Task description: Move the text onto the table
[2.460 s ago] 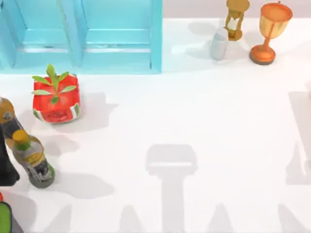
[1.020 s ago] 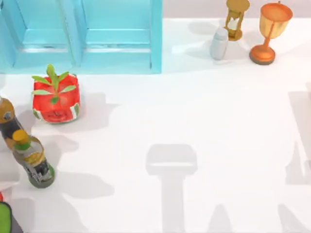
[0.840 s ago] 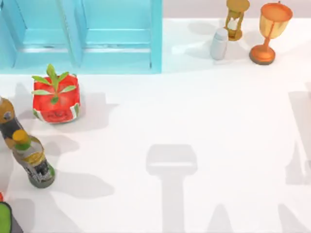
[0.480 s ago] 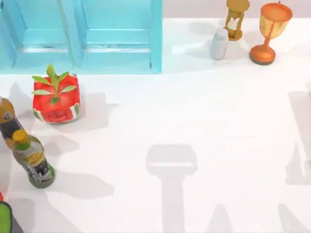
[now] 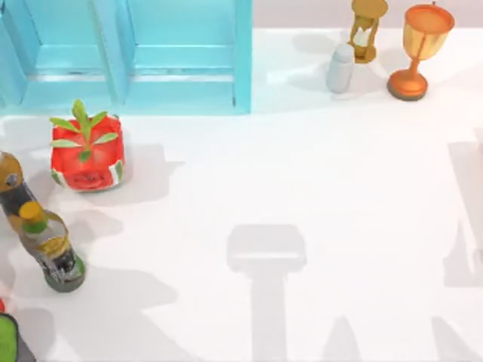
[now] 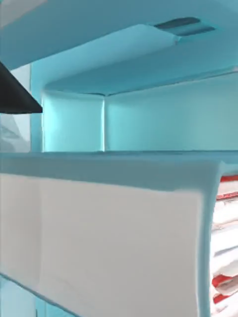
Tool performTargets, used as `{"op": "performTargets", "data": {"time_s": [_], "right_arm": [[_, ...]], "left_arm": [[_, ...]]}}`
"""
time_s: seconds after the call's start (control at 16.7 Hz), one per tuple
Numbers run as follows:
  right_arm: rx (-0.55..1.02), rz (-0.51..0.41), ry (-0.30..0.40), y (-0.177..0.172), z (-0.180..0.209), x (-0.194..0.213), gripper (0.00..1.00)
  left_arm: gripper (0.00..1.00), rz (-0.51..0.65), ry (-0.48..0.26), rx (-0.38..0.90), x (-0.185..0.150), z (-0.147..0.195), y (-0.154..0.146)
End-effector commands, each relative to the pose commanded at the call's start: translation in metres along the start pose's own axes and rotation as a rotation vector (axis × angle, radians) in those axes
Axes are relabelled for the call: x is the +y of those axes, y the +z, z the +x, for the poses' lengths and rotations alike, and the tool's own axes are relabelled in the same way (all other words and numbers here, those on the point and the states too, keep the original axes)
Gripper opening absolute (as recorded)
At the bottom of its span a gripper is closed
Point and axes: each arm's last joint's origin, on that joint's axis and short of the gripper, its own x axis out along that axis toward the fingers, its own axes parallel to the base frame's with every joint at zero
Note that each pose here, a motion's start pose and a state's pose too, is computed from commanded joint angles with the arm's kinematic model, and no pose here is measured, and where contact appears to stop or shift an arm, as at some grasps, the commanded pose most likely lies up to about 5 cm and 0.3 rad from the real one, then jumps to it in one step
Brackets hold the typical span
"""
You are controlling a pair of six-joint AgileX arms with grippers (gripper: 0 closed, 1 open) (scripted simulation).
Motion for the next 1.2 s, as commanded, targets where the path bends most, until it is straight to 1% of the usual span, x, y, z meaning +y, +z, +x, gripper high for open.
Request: {"op": "performTargets", "data": {"time_s": [0.24, 0.36, 0.66, 1.2], "right_arm": [[0.0, 0.0, 0.0, 0.0, 0.0, 0.0, 1.0], [0.0, 0.0, 0.0, 0.0, 0.0, 0.0, 1.0], [0.0, 0.0, 0.0, 0.0, 0.0, 0.0, 1.0], [0.0, 0.0, 0.0, 0.0, 0.0, 0.0, 1.0]], "left_arm": [[1.0, 0.0, -0.001, 0.001, 0.008, 0.032, -0.009], [1.0, 0.0, -0.001, 0.0, 0.014, 0.042, -0.014], [1.0, 0.0, 0.0, 0.0, 0.016, 0.044, -0.015], [0.32, 0.0, 0.0, 0.0, 0.016, 0.044, -0.015]]}}
